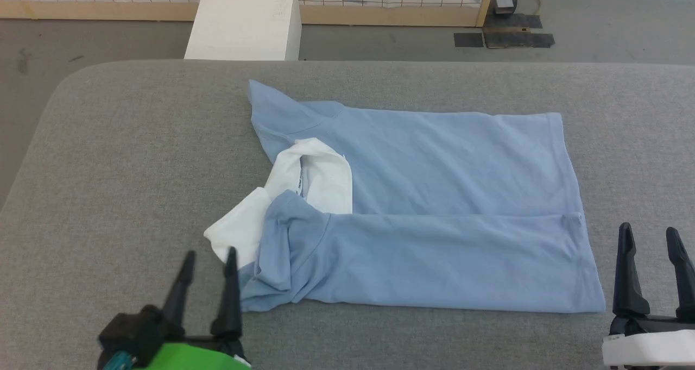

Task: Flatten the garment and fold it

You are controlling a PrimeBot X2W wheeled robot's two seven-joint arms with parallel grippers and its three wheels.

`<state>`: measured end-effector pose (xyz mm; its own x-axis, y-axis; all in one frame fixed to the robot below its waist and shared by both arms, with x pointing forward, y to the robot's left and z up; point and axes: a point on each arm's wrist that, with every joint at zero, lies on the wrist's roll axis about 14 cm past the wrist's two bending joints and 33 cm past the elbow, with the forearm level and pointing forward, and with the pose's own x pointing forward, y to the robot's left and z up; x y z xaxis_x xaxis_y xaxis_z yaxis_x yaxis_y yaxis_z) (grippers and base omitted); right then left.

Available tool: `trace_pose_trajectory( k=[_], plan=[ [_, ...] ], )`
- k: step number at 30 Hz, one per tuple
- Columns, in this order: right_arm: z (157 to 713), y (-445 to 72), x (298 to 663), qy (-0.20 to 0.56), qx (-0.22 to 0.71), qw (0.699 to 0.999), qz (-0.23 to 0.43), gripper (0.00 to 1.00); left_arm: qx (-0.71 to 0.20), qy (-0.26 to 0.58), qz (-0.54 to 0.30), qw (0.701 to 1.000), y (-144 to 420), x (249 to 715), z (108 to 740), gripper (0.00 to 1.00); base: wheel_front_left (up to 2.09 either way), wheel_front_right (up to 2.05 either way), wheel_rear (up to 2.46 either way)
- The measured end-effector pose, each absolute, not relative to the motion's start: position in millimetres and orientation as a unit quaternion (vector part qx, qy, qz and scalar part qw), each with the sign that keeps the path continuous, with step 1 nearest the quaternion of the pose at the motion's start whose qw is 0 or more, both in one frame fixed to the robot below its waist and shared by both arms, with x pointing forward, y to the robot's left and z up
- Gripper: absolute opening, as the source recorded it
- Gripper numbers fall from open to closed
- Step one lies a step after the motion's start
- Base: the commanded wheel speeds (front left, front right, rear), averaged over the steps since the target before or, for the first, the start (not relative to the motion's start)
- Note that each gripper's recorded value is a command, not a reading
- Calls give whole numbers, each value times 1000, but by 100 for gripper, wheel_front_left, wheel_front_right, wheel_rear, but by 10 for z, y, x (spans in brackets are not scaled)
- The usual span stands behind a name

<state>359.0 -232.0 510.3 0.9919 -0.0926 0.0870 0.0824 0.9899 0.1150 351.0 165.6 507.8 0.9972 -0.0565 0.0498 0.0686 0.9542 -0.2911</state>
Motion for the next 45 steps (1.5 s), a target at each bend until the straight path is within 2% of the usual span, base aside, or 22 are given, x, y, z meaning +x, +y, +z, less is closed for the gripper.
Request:
trace_pose_trajectory(
  k=[6,10,11,14,19,24,25,26,30,38,40,45],
  plan=[
    [5009,-2288,3610,-32,63,997,-41,100,-151,103,-81,980,1467,3551,4754,100,0,0,0],
    [4953,-2257,3631,-24,65,997,-37,100,-135,207,-113,962,1377,3549,4455,100,0,0,0],
    [4929,-2263,3654,-21,65,997,-39,100,-123,264,-123,949,1363,3549,4263,100,0,0,0],
    [4884,-2280,3648,-14,67,997,-43,100,-109,296,-122,941,1389,3586,4128,100,0,0,0],
    [4813,-2316,3616,-3,69,996,-51,100,-87,383,-114,913,1409,3497,3781,100,0,0,0],
    [4759,-2373,3579,6,68,996,-61,100,-116,428,-118,889,1313,3510,3695,100,0,0,0],
    [4756,-2379,3576,7,68,996,-62,100,-116,431,-120,887,1299,3512,3689,42,0,0,0],
    [4755,-2384,3574,7,68,996,-63,100,-114,432,-124,886,1289,3518,3685,0,0,0,0],
    [4764,-2392,3578,6,69,996,-64,100,-129,430,-141,883,1186,3525,3687,0,0,0,0],
    [4834,-2361,3749,20,68,996,-55,100,-150,383,-132,902,1163,3612,3754,0,0,0,0],
    [4773,-2369,3789,53,68,995,-54,100,-153,372,-131,906,1163,3645,3787,0,0,0,0],
    [4377,-2548,3682,199,72,974,-77,100,-154,360,-131,911,1164,3673,3834,0,0,0,0]
  ],
)
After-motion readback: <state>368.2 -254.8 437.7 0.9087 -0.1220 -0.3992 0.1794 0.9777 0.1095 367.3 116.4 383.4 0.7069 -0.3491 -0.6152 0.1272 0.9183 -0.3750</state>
